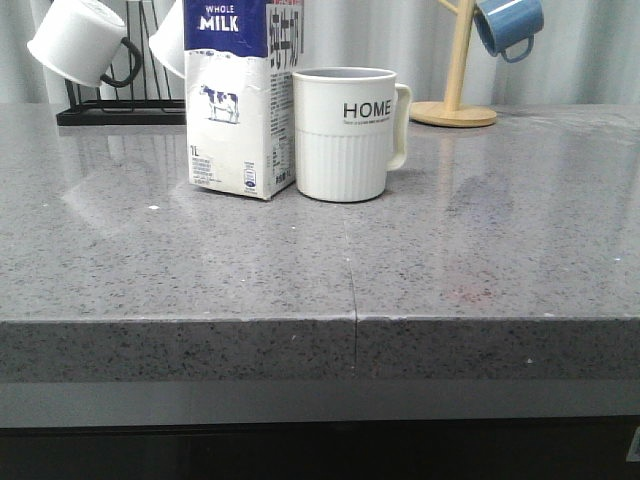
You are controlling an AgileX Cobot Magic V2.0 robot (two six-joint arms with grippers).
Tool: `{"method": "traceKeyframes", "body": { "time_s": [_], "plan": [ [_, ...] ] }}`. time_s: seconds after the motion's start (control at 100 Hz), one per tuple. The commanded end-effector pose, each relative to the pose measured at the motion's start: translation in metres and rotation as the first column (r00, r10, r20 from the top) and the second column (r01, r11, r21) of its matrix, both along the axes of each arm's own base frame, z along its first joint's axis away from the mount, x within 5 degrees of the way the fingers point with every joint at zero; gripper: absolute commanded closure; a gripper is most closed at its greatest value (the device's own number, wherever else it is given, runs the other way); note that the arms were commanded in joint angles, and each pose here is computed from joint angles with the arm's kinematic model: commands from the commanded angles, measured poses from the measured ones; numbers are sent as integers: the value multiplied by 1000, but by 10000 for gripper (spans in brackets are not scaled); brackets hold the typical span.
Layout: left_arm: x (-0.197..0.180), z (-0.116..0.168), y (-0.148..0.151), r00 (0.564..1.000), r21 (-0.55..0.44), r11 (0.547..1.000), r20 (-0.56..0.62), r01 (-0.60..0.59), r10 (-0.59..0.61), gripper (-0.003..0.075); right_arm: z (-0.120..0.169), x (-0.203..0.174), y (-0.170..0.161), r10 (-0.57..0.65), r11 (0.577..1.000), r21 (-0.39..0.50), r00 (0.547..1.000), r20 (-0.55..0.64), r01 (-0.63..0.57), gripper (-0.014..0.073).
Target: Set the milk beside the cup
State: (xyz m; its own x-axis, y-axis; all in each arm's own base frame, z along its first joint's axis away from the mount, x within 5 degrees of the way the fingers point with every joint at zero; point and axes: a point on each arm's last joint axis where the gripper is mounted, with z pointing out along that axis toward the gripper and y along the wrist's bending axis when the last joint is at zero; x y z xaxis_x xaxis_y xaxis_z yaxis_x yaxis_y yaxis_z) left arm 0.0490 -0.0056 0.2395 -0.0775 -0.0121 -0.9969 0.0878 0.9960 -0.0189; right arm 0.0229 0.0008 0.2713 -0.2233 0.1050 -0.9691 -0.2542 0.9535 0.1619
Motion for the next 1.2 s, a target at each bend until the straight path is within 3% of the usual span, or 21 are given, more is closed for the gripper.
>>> {"method": "traceKeyframes", "body": {
  "time_s": [0.0,0.19,0.22,1.19],
  "plan": [
    [-1,1,1,994,-12,1000,107,-10,11,741,14,0,0,4,1000,17,996,86,-6,660],
    [6,-37,3,983,-21,999,179,-31,34,741,14,0,0,4,1000,17,996,86,-6,660],
    [6,-40,2,989,-18,999,146,-28,30,741,14,0,0,4,1000,17,996,86,-6,660],
    [6,-41,2,992,-16,1000,124,-26,28,741,14,0,0,4,1000,17,996,86,-6,660]
  ]
}}
